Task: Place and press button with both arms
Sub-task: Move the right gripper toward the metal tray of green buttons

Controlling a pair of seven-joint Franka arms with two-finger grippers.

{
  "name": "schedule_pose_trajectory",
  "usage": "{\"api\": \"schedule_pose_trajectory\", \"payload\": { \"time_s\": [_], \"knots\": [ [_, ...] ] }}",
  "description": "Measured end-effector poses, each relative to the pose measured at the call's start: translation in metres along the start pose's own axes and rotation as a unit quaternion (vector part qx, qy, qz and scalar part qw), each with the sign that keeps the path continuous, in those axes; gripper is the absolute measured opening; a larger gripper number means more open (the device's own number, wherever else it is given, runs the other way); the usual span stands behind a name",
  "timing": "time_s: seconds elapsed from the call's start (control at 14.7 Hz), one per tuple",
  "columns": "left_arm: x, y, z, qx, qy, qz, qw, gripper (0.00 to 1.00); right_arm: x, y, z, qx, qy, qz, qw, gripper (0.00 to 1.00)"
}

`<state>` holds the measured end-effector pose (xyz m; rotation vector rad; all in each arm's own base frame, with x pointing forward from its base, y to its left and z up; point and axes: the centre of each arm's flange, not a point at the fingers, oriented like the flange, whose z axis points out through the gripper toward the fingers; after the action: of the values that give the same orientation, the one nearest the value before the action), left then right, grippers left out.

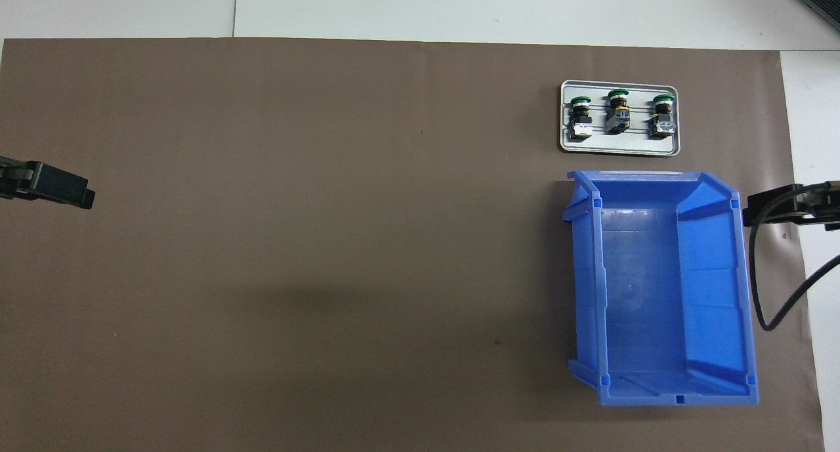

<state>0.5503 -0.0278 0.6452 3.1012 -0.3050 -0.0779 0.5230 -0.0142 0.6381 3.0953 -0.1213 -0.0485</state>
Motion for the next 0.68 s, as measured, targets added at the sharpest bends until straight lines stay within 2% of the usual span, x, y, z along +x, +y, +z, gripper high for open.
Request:
{"api": "schedule_pose_trajectory", "payload": {
  "time_s": [0.48, 0.68],
  "knots": [
    [0.0, 0.0, 0.0, 0.0, 0.0, 0.0, 1.0, 1.0, -0.0002, -0.0008, -0.0004, 0.0, 0.001, -0.001, 1.0, 1.0],
    [0.0, 0.0, 0.0, 0.0, 0.0, 0.0, 1.0, 1.0, 0.0082, -0.003, -0.0024, 0.002, 0.031, -0.006, 0.999, 1.0]
  ]
}}
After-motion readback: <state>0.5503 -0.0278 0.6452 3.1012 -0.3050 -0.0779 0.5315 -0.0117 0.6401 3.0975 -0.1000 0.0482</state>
